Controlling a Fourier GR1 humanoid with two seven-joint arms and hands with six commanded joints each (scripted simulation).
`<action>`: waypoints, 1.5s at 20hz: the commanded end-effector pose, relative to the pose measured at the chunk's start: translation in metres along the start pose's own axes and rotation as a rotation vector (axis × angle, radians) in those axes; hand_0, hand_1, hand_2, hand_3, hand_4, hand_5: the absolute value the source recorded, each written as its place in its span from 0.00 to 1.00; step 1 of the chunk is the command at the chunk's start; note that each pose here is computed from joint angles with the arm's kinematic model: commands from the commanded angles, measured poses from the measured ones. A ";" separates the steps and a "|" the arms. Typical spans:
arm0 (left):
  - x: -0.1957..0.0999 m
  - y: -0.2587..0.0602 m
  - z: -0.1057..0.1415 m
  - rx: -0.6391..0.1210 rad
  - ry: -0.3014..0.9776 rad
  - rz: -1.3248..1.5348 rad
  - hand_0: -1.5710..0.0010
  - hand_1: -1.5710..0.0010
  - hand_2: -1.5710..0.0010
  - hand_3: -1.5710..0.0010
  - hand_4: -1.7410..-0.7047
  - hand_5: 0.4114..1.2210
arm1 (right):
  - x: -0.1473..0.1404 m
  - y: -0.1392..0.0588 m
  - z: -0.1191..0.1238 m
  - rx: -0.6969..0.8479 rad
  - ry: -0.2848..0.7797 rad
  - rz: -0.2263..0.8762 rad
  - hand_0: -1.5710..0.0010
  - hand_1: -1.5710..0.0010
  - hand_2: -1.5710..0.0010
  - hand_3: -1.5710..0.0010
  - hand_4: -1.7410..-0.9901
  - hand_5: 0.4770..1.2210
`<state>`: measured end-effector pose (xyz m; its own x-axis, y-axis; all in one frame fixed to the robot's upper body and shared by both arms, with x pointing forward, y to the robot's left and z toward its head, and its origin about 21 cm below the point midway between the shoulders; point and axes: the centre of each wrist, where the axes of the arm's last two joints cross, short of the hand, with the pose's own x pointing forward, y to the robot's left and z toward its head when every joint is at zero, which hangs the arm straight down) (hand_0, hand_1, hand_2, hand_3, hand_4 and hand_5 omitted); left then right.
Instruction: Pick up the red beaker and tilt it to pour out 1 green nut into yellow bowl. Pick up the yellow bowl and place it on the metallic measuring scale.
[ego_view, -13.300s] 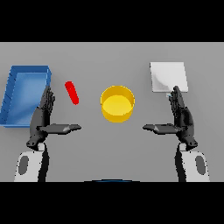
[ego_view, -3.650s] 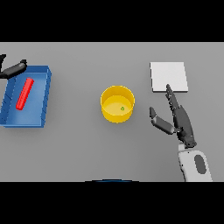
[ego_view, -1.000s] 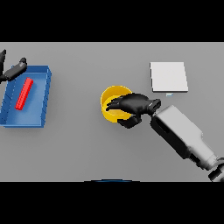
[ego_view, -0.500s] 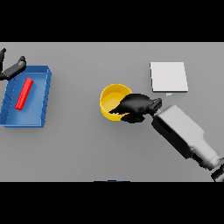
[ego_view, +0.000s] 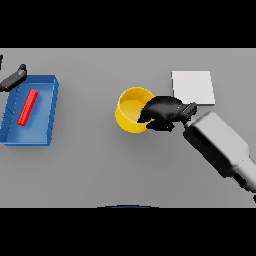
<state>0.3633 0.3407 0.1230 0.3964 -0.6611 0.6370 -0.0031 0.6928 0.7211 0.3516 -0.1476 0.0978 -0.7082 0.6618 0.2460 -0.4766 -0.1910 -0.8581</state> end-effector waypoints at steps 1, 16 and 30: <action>0.001 -0.001 0.000 -0.012 -0.007 0.007 1.00 1.00 1.00 1.00 0.91 0.40 | 0.000 -0.003 0.003 0.001 0.014 -0.001 0.01 0.01 0.01 0.17 0.03 1.00; 0.006 0.009 -0.004 -0.003 0.000 0.007 1.00 1.00 1.00 1.00 0.91 0.42 | -0.070 -0.040 0.042 -0.109 0.279 0.023 0.01 0.00 0.00 0.12 0.02 1.00; 0.005 0.008 0.008 0.001 0.029 0.026 1.00 1.00 1.00 1.00 0.87 0.45 | -0.138 -0.015 0.053 -0.108 0.508 -0.067 0.05 0.14 0.09 0.02 0.01 1.00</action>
<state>0.3577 0.3409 0.1338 0.4234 -0.6341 0.6470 -0.0142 0.7094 0.7046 0.4282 -0.2746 0.1004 -0.3219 0.9438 0.0754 -0.4378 -0.0778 -0.8957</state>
